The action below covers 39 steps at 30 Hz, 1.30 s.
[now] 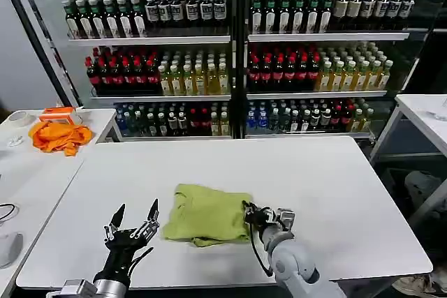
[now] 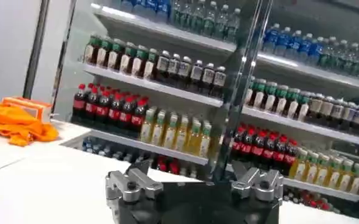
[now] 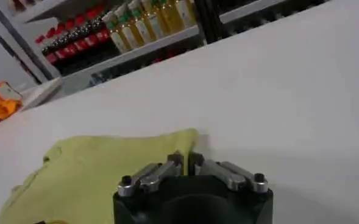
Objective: Fold and organize the clothes.
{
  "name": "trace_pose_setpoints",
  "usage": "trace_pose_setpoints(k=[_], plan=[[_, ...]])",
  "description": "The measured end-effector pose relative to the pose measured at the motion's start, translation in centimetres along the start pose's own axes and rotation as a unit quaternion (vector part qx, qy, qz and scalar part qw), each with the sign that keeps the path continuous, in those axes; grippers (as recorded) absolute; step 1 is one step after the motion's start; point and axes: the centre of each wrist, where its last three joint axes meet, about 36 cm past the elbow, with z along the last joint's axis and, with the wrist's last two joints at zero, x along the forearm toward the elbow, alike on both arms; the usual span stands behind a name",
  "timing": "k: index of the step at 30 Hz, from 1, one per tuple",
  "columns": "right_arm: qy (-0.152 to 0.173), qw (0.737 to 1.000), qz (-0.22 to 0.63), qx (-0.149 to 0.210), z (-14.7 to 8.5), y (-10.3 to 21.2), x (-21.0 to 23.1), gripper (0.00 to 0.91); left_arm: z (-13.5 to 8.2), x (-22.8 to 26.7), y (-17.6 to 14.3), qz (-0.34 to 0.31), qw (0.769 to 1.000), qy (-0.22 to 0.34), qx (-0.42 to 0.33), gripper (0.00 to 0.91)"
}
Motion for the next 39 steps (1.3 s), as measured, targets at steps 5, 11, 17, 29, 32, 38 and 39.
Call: trace_pose_setpoints(k=[5,11,17,29,32,38,39], plan=[[-0.011,1.000,0.015,0.015,-1.4,-1.4,-0.6,0.000,-0.2,0.2,-0.3,0.001,1.000,-0.001,0.002,0.907],[-0.031,0.999,0.026,0.035,-3.5,-2.9,-1.6,0.000,-0.1,0.4,-0.4,0.003,1.000,0.001,0.002,0.907],[-0.043,0.996,0.033,0.075,-5.1,-4.1,-2.4,0.907,-0.1,0.7,-0.8,0.007,1.000,0.003,0.000,0.907],[-0.164,0.972,0.062,0.158,-2.0,-5.3,3.1,0.907,0.2,0.6,-1.2,0.012,0.999,-0.008,-0.037,0.907],[-0.191,0.966,0.067,0.163,-0.7,-5.4,5.6,0.907,0.5,0.5,-1.3,0.014,0.999,-0.010,-0.048,0.907],[-0.218,0.957,0.077,0.175,1.2,-5.8,10.2,0.907,0.9,0.2,-1.2,0.012,0.997,-0.010,-0.071,0.907],[-0.220,0.956,0.080,0.176,1.5,-5.8,10.9,0.907,1.0,0.2,-1.1,0.010,0.997,-0.009,-0.076,0.907]])
